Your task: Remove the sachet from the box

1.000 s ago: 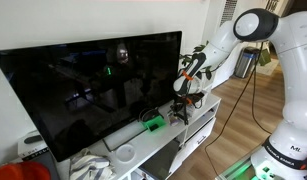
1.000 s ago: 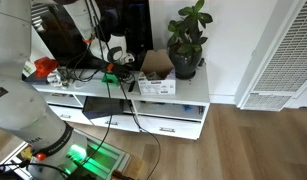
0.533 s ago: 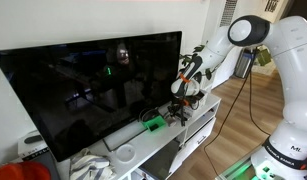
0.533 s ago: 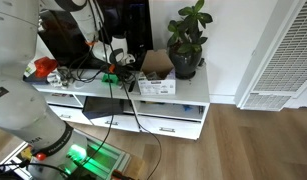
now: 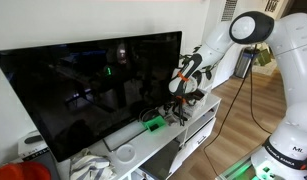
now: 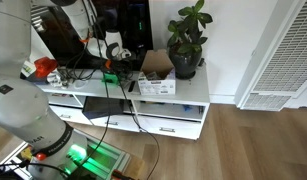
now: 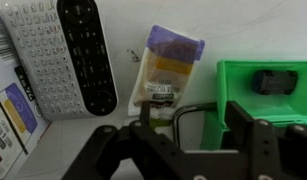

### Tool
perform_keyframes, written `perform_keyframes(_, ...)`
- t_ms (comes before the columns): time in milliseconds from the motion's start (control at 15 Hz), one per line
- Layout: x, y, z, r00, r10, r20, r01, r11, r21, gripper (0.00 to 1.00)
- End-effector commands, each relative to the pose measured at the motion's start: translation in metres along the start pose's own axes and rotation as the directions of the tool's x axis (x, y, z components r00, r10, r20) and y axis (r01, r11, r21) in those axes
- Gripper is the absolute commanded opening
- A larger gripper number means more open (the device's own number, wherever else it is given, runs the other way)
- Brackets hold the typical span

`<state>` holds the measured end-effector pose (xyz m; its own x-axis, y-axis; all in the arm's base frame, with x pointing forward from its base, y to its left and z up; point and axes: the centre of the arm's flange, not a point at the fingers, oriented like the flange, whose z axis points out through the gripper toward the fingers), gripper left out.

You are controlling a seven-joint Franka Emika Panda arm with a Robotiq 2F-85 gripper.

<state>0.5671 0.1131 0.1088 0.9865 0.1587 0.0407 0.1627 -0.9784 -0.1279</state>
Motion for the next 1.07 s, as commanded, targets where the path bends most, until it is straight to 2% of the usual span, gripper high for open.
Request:
perform_keyframes(0, -0.029, -0.024, -0.047, 0.996, 0.039, 0.075, -0.033, 0.997, -0.076, 1.0)
perform_keyframes(267, -0.054, -0.033, -0.079, 0.994, 0.079, 0.081, -0.063, 0.982, -0.178, 1.0)
perform_keyframes(533, -0.081, -0.033, -0.106, 0.991, 0.101, 0.082, -0.08, 0.969, -0.233, 1.0)
perform_keyframes(667, -0.093, -0.032, -0.115, 0.991, 0.067, 0.119, -0.041, 0.977, -0.209, 1.0)
perform_keyframes(733, -0.069, -0.03, -0.093, 0.991, 0.088, 0.097, -0.066, 0.976, -0.208, 1.0)
perform_keyframes(1000, -0.071, -0.03, -0.095, 0.991, 0.087, 0.099, -0.065, 0.976, -0.207, 1.0)
